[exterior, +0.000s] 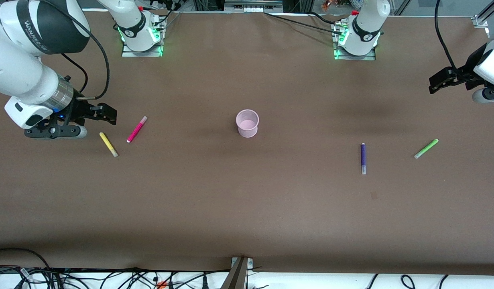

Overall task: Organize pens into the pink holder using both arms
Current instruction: 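Reach the right gripper down to the pink marker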

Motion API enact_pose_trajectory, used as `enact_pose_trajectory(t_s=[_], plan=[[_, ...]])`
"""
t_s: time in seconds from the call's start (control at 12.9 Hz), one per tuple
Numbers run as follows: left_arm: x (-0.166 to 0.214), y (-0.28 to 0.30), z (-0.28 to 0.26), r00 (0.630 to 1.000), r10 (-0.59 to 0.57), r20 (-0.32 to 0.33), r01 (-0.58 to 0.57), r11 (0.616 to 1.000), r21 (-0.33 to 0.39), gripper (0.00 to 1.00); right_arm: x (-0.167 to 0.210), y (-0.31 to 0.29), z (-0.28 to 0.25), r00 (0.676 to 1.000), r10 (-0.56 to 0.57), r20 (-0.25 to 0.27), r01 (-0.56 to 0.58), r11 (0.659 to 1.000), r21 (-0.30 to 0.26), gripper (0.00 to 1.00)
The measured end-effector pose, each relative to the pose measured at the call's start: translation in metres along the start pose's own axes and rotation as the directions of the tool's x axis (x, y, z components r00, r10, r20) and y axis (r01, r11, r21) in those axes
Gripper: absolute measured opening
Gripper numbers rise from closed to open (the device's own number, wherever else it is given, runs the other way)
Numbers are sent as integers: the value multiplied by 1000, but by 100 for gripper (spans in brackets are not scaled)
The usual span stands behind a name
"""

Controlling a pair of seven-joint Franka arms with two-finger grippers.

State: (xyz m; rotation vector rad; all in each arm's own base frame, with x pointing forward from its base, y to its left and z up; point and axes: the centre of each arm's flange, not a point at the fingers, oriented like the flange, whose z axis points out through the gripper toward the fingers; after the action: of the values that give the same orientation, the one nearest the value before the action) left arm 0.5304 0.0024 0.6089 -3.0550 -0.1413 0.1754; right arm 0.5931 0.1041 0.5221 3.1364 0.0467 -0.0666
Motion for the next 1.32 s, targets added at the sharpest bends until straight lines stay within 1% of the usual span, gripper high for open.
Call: enact_pose_trajectory(t_s=[0.31,0.47,0.7,0.93,1.01,1.09,1.32], plan=[[0,1,0,1000,1,-1,-1,1000,0,100,0,2,0,1000,6,1,-6,1000,0,100],[0,0,-3,1000,0,-5,0,1000,0,100,2,6,6,1000,17,14,-17,1000,0,100],[0,-2,-8,1000,-4,-17,4,1000,-2,100,9,12,37,994,78,70,-77,997,-5,100],[-1,4,-12,1000,5,-24,-5,1000,-7,100,13,23,92,974,157,164,-154,988,-28,99],[-2,9,-14,1000,14,-28,-14,1000,-6,100,13,28,112,967,179,181,-176,984,-35,99],[-3,16,-15,999,27,-32,-27,1000,-5,100,12,32,133,965,193,179,-190,981,-36,99],[-6,34,-20,997,59,-42,-59,998,-2,100,0,42,195,966,213,147,-211,977,-27,99]])
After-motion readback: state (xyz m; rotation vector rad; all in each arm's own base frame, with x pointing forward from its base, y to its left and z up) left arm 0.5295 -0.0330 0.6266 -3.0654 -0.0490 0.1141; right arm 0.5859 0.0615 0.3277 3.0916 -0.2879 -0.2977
